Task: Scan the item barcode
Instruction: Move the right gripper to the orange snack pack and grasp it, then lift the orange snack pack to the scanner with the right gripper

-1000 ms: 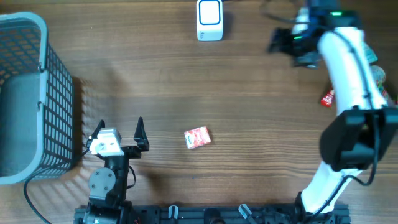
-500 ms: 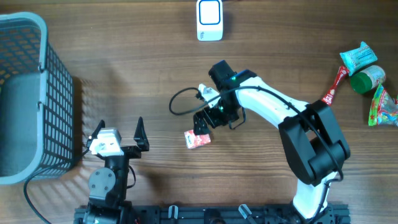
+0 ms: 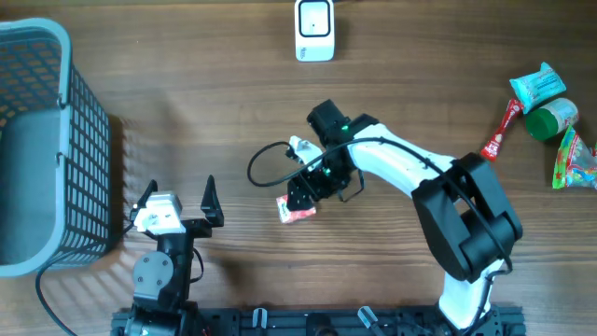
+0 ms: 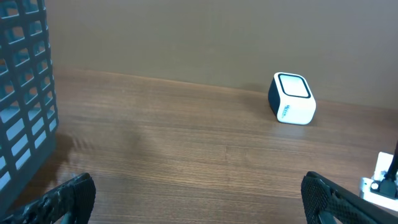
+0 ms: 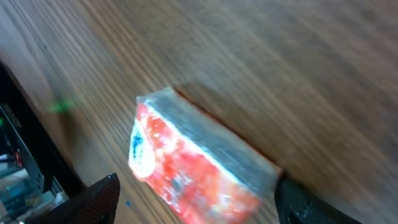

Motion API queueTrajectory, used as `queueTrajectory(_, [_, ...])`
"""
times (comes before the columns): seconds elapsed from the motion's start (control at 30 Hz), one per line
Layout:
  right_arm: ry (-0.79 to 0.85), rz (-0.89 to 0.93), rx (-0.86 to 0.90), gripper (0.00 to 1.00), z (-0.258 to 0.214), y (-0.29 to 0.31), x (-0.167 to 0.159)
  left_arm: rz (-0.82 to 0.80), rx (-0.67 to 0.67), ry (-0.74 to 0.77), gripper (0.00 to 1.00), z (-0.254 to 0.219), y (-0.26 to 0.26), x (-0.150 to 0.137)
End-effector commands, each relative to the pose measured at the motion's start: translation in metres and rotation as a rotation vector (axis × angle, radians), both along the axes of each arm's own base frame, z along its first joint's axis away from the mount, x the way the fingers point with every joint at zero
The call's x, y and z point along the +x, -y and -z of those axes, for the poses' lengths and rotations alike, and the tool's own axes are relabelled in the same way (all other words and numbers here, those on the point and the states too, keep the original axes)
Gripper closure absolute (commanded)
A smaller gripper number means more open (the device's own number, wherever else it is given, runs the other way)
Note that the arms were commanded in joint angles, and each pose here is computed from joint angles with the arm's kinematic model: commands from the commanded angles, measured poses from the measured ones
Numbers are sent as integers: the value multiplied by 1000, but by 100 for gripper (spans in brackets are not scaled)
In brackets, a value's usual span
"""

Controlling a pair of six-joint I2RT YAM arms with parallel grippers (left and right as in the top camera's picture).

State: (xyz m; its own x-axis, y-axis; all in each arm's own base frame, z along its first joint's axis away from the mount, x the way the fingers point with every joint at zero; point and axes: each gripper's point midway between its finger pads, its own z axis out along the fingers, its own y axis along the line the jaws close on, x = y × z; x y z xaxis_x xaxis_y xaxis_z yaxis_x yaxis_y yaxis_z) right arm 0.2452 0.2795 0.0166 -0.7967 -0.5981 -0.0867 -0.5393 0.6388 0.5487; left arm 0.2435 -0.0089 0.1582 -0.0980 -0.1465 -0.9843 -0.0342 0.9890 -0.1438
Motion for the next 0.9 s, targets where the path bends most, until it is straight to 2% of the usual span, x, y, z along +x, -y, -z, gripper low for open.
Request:
queueTrajectory(0.0, [7, -59, -45, 21, 13, -3, -14, -17, -12, -1, 0, 1, -3, 0])
queueTrajectory(0.03, [16, -64, -59, 29, 14, -3, -15, -17, -12, -1, 0, 1, -3, 0])
queueTrajectory(0.1, [18, -66, -66, 56, 15, -3, -15, -17, -13, -1, 0, 1, -3, 0])
queueTrajectory(0.2, [32, -66, -51, 83, 14, -6, -12, -17, -13, -1, 0, 1, -3, 0])
queueTrajectory(0.23, [32, -67, -29, 94, 12, -10, -12, -17, -12, -1, 0, 1, -3, 0])
queueTrajectory(0.37, [-21, -75, 147, 95, -7, -35, -16, -17, -12, -1, 0, 1, -3, 0])
queueTrajectory(0.5, [-39, 24, 121, 95, -18, -31, 1, -17, -13, -1, 0, 1, -3, 0])
queueTrajectory(0.57, [-40, 149, 83, 96, -38, -18, 25, -17, -12, -1, 0, 1, -3, 0])
queueTrajectory(0.67, [-85, 533, 10, 96, -74, 26, 68, -17, -12, -1, 0, 1, -3, 0])
queueTrajectory(0.87, [25, 658, 183, 96, -158, 69, 88, -17, -13, -1, 0, 1, -3, 0])
